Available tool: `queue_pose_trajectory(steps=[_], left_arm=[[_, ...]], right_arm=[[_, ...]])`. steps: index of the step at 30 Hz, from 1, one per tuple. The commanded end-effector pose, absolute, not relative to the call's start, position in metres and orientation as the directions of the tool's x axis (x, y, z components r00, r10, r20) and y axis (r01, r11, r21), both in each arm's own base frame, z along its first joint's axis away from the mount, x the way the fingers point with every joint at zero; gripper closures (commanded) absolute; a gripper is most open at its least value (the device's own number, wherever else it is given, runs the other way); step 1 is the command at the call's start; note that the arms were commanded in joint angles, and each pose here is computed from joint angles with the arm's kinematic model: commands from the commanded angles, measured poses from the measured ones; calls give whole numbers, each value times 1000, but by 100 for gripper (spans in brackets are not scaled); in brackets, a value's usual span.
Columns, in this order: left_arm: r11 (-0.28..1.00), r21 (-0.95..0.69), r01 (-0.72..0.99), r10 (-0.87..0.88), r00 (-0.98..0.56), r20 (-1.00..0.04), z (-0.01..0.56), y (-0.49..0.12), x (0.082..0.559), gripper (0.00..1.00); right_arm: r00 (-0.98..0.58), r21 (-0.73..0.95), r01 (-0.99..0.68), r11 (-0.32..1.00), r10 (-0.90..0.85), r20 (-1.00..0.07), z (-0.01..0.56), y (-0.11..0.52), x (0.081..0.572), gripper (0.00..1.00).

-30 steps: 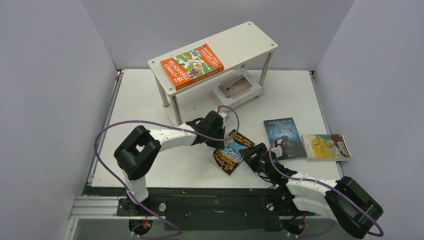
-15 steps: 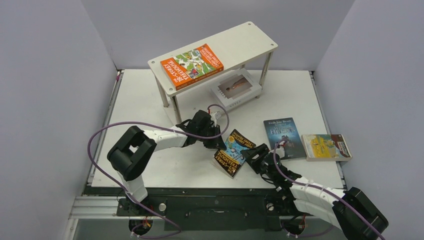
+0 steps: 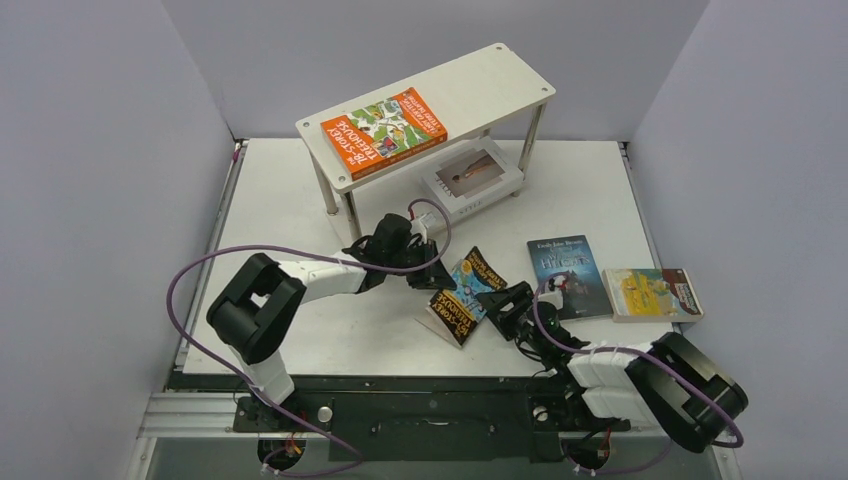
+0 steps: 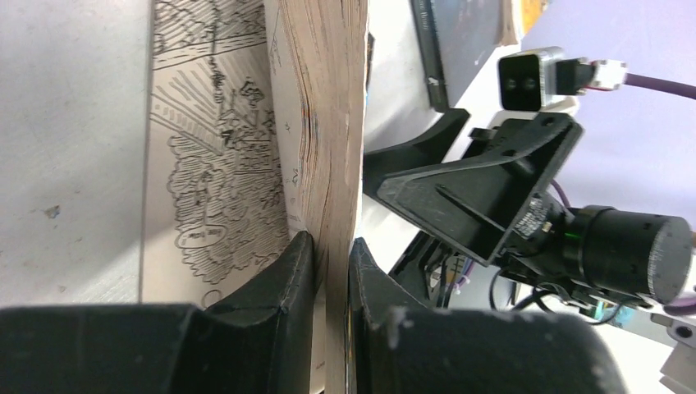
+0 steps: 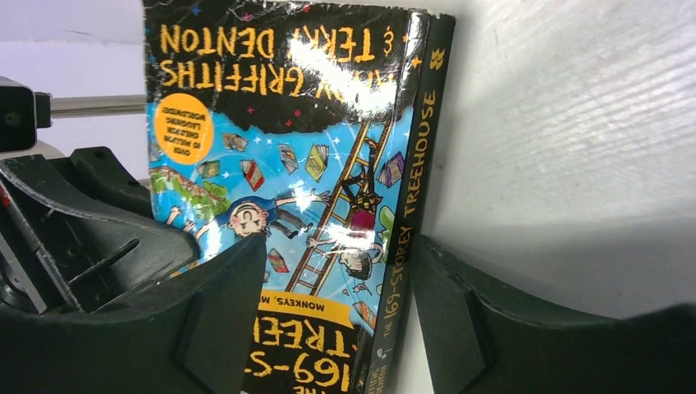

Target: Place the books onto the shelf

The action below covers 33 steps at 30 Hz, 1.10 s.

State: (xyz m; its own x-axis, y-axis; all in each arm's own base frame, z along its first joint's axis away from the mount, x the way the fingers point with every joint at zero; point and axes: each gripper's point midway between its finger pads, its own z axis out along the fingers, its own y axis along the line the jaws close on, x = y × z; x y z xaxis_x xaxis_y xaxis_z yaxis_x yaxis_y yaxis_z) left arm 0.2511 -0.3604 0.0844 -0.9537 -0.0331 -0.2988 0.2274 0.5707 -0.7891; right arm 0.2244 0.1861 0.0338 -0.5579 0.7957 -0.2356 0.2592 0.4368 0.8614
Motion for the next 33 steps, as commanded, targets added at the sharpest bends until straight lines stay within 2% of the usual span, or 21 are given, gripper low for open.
queue_pose_trajectory(steps=[1,8,16,22,26,27,29,33], left_arm=[[393,-877,276,23,-956,-291,128,-387,227,100],[367,-887,281,7,-954,-299,143,-381,229,100],[331,-877,349,29,-932,-360,173,-380,225,100],[366,-858,359,41,-928,-370,166,-377,226,100],[397,-852,342,58,-935,-349,150,-375,226,100],[403,-849,341,62,-936,-346,147,-375,225,100],[415,-843,342,64,-935,-348,145,-373,226,100],[432,-832,349,70,-933,-354,141,-372,227,100]], right_arm=[[-692,862,285,420,712,-118,10,198,180,39],[-684,854,303,423,721,-115,3,192,176,39],[-679,848,288,446,719,-147,2,189,182,39],[-676,911,195,363,723,-144,31,198,188,41],[-665,934,167,315,735,-129,47,200,191,52],[-661,940,161,302,740,-125,50,200,191,59],[-650,947,153,283,751,-119,56,197,190,66],[-630,939,148,311,761,-153,58,190,191,75]])
